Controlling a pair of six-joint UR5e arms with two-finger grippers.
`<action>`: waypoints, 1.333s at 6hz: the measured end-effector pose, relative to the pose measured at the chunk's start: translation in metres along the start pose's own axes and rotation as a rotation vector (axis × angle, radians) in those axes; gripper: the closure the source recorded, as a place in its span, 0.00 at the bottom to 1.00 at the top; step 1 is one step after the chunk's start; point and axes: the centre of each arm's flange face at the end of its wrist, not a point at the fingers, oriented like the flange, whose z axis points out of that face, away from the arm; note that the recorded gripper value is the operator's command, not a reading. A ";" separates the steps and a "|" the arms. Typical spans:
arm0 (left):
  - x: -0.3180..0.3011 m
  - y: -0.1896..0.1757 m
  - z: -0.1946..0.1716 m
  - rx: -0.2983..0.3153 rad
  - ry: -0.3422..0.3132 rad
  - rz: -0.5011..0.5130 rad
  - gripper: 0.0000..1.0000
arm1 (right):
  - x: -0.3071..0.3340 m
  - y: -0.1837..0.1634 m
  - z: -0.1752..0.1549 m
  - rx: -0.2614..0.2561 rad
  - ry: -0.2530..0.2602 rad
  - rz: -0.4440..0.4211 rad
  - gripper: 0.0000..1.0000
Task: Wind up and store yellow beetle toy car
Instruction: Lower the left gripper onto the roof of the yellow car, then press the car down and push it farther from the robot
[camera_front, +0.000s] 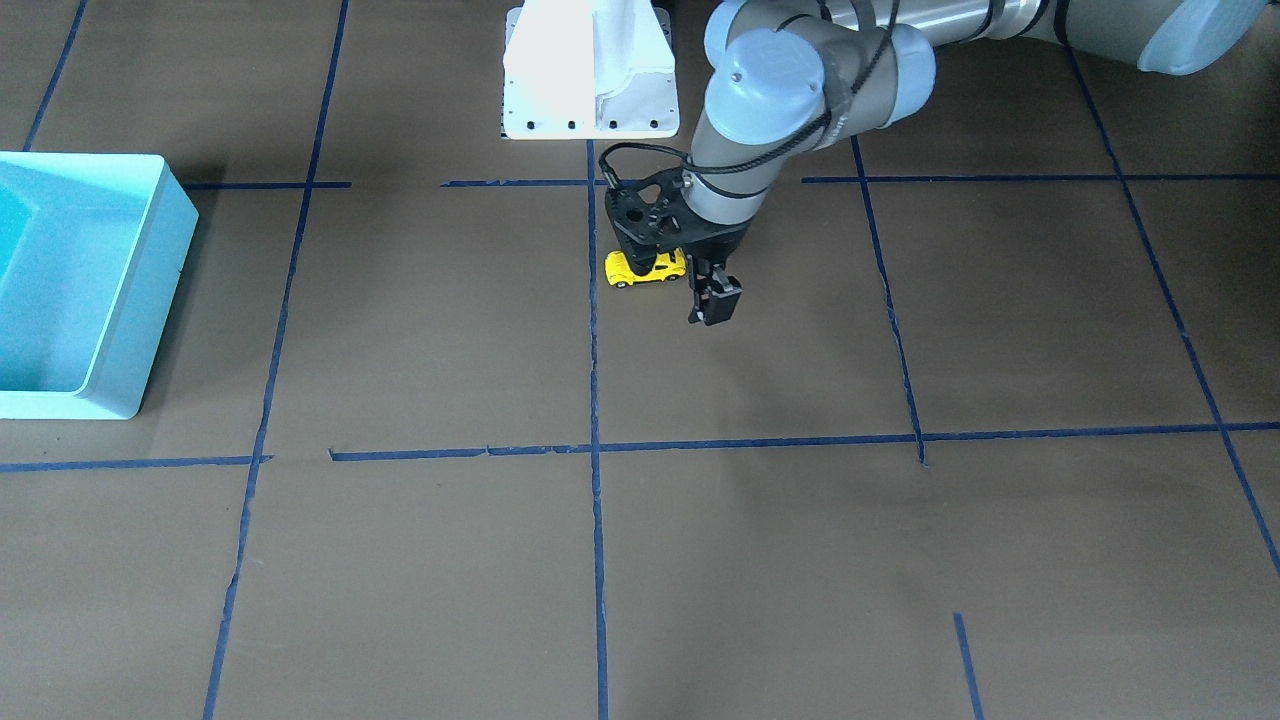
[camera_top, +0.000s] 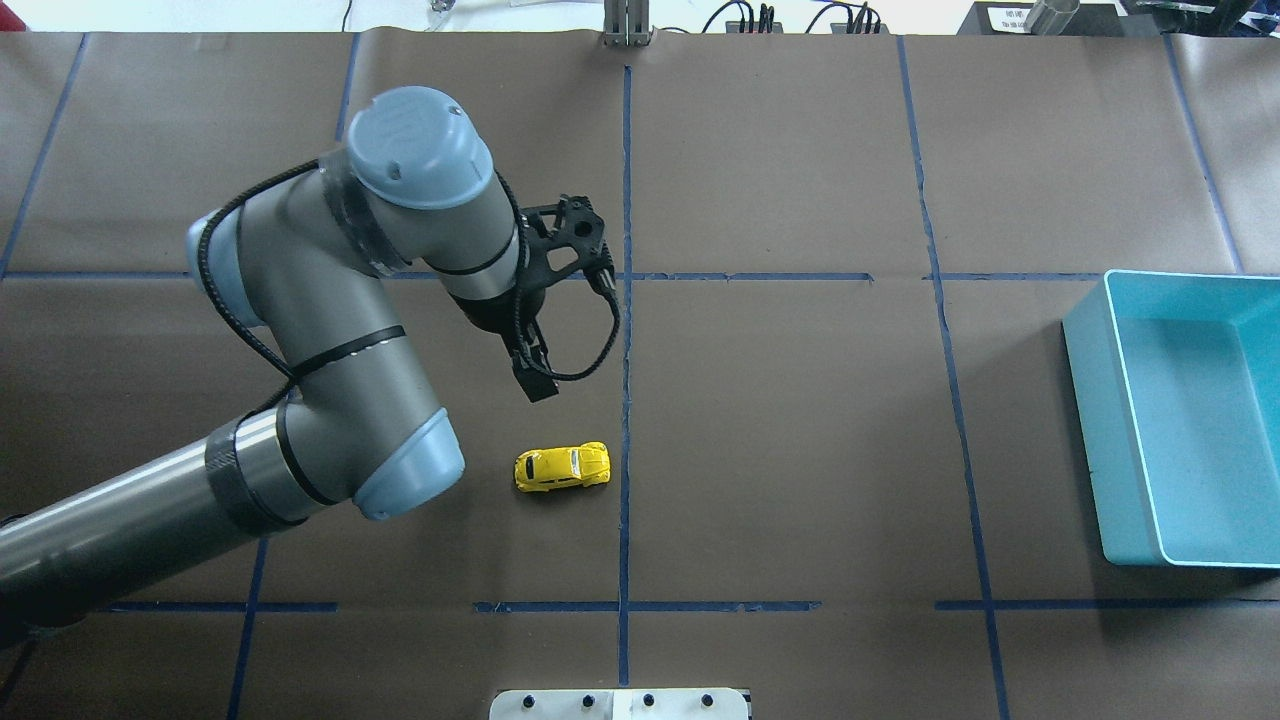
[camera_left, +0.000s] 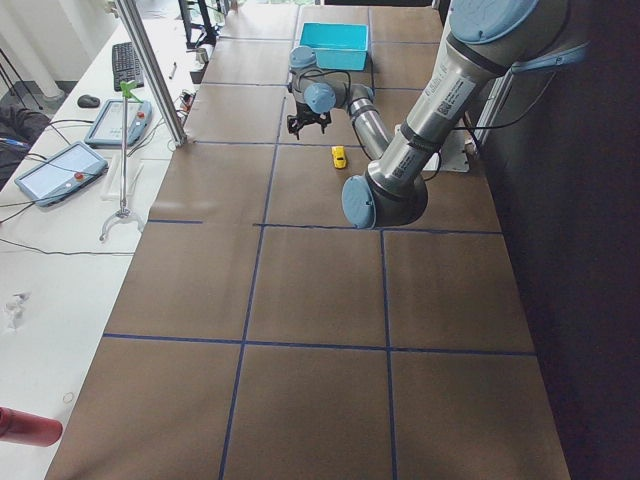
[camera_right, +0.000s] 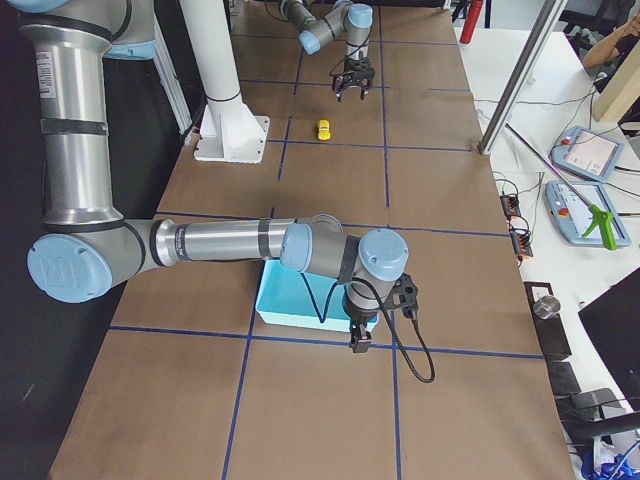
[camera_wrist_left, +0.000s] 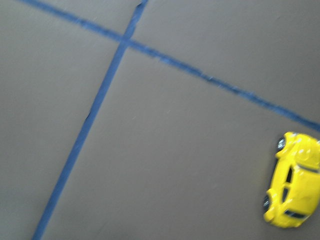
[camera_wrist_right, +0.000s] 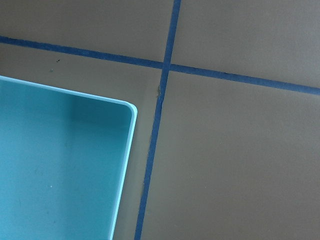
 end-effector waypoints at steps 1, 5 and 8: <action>0.023 -0.026 0.006 -0.045 0.027 0.008 0.00 | 0.000 0.000 0.000 0.000 0.000 0.000 0.00; 0.061 -0.055 0.035 -0.232 -0.069 0.129 0.00 | 0.000 0.000 0.000 0.000 -0.001 0.000 0.00; 0.083 -0.055 0.082 -0.323 -0.139 0.191 0.00 | 0.000 0.000 0.000 0.000 -0.002 0.000 0.00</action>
